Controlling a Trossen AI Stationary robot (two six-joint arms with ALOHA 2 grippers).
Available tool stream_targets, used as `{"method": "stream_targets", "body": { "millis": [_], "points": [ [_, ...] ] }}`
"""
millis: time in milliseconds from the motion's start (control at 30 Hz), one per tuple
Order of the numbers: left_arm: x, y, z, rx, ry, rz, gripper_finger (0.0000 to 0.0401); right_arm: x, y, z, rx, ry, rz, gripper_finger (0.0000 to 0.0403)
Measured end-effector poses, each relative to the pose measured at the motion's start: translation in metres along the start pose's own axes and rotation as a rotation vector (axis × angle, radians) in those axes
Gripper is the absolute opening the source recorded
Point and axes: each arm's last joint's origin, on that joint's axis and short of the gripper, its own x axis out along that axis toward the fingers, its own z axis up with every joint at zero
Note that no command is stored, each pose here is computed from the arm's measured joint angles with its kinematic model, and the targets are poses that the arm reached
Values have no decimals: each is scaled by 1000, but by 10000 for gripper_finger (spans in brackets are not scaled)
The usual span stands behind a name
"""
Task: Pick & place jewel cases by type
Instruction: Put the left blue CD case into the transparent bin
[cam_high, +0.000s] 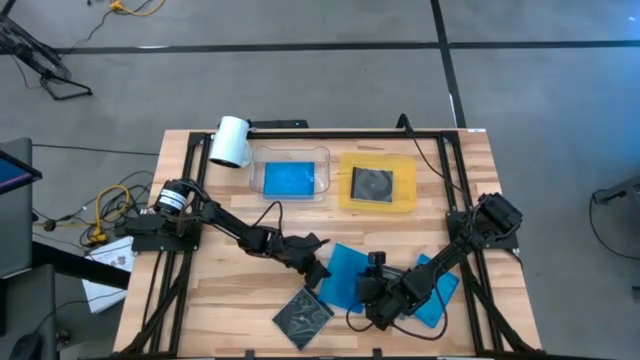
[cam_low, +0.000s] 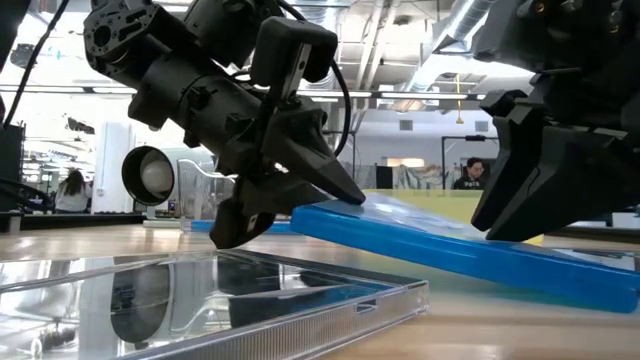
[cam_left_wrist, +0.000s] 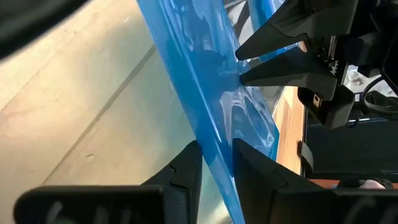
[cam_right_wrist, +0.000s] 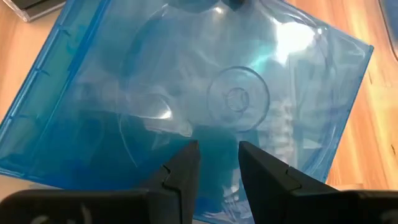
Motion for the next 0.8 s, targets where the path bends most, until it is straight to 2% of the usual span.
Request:
{"method": "stream_targets", "body": {
  "millis": [233,500,800],
  "points": [
    [0,-2,2,43,-13,-12,72,-10,0,-1,-18,-35,-43,111],
    [0,-3,4,56,-21,-25,62,-51,-6,7,11,-192,-112,111],
    [0,-4,4,85,-20,-40,53,-73,-7,3,20,-234,-136,111]
  ]
}}
